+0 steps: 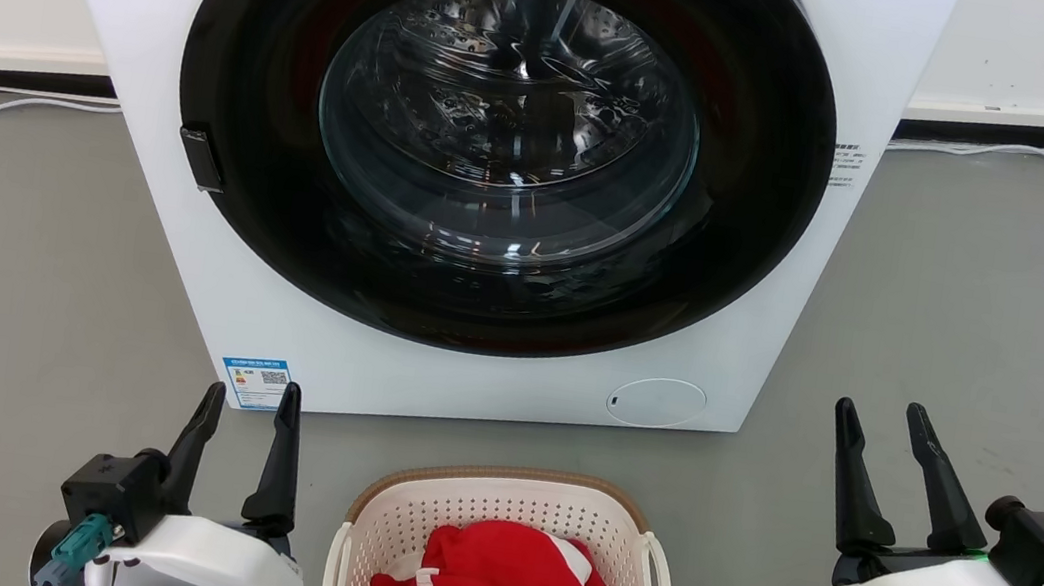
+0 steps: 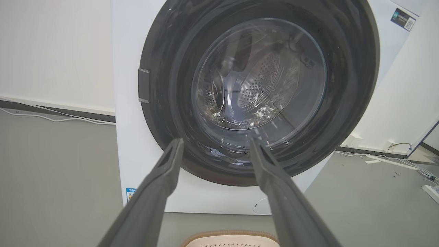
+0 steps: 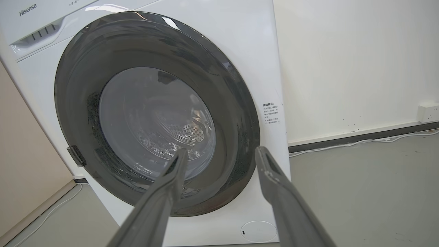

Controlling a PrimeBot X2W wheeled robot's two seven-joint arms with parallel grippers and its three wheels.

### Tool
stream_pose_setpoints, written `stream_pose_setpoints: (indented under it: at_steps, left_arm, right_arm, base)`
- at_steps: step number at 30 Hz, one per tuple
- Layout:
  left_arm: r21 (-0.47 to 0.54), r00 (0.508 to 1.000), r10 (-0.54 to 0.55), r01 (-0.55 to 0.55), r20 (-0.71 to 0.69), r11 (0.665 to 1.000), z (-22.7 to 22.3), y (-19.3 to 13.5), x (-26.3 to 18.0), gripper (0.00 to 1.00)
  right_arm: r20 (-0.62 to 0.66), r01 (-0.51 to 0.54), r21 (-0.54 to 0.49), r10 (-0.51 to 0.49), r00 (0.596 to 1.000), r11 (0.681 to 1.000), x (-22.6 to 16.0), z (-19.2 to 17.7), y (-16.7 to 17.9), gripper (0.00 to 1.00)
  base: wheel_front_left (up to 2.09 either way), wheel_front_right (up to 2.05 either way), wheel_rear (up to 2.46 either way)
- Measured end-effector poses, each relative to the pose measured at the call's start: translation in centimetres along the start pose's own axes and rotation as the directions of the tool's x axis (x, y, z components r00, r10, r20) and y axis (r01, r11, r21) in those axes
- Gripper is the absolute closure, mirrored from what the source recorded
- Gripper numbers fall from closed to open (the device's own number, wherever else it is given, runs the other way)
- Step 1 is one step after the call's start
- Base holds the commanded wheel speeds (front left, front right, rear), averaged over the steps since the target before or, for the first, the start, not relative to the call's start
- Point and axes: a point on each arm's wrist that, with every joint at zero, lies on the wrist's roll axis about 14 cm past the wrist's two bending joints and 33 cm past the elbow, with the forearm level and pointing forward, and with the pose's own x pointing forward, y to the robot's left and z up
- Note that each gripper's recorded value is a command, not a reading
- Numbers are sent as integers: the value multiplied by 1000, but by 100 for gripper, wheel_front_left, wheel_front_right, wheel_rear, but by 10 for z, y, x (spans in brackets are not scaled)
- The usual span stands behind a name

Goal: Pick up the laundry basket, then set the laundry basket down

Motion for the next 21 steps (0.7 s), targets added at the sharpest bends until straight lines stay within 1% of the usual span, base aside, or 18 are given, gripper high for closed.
stream_pose_setpoints:
  at_steps: [14,15,21]
  left_arm:
    - [1,1000,1,-1,-16,1000,-5,1,-1,0]
    - [0,1000,0,0,-11,1000,-3,0,-1,100]
    - [-8,993,35,-36,-117,999,-36,9,-18,100]
  right_arm:
    - [-4,-3,1,3,1000,1000,-1,-1,1,0]
    - [-4,-2,2,2,1000,1000,-1,-1,1,100]
    - [-108,32,34,-29,994,999,-20,-36,-2,100]
  base:
    - [0,0,0]
    - [0,0,0]
    - [0,0,0]
